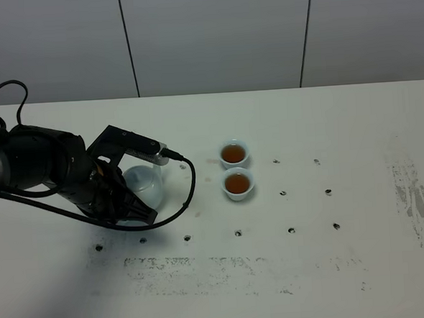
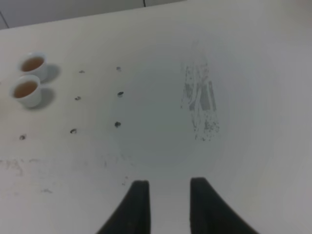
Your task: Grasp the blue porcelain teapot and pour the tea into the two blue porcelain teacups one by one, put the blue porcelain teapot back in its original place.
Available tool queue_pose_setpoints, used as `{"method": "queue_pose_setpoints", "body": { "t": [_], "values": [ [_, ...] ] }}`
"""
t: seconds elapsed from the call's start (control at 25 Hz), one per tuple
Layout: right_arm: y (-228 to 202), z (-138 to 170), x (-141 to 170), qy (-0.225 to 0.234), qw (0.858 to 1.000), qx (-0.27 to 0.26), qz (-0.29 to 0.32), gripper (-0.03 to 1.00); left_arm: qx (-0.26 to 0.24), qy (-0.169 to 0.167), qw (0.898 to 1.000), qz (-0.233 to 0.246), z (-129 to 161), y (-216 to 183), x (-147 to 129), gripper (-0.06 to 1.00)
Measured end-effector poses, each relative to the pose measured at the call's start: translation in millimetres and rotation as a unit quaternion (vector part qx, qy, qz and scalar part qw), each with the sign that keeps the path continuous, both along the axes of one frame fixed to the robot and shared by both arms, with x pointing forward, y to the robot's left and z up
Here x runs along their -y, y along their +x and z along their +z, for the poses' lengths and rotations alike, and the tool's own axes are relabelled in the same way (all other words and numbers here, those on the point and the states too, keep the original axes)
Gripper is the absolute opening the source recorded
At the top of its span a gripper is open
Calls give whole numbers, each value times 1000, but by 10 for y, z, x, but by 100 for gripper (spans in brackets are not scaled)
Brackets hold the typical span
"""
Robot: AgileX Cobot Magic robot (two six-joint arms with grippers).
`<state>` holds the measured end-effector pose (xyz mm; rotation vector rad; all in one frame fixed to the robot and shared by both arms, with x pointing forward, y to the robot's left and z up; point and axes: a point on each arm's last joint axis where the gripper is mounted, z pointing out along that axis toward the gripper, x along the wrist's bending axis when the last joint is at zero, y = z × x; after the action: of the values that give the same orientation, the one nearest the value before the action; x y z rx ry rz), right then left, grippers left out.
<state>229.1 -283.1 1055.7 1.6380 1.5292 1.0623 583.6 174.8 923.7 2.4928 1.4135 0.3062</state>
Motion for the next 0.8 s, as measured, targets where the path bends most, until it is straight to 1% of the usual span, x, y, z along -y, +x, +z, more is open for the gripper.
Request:
{"method": "queue_pose_setpoints", "body": {
  "t": [0.2,0.36,0.48,0.56,0.68,0.8],
  "values": [
    [0,0,0,0,1000,0,0,22,0,0,1000,-1,-3,1,0,13],
    [0,0,0,0,1000,0,0,22,3,6,1000,-18,-3,2,1,13],
    [0,0,0,0,1000,0,0,22,4,7,1000,-22,-3,3,1,15],
    [0,0,0,0,1000,0,0,22,5,6,1000,-22,-2,5,2,21],
    [0,0,0,0,1000,0,0,22,5,6,1000,-22,-2,5,2,35],
    [0,0,0,0,1000,0,0,22,2,7,1000,-22,-4,0,0,43]
  ]
}}
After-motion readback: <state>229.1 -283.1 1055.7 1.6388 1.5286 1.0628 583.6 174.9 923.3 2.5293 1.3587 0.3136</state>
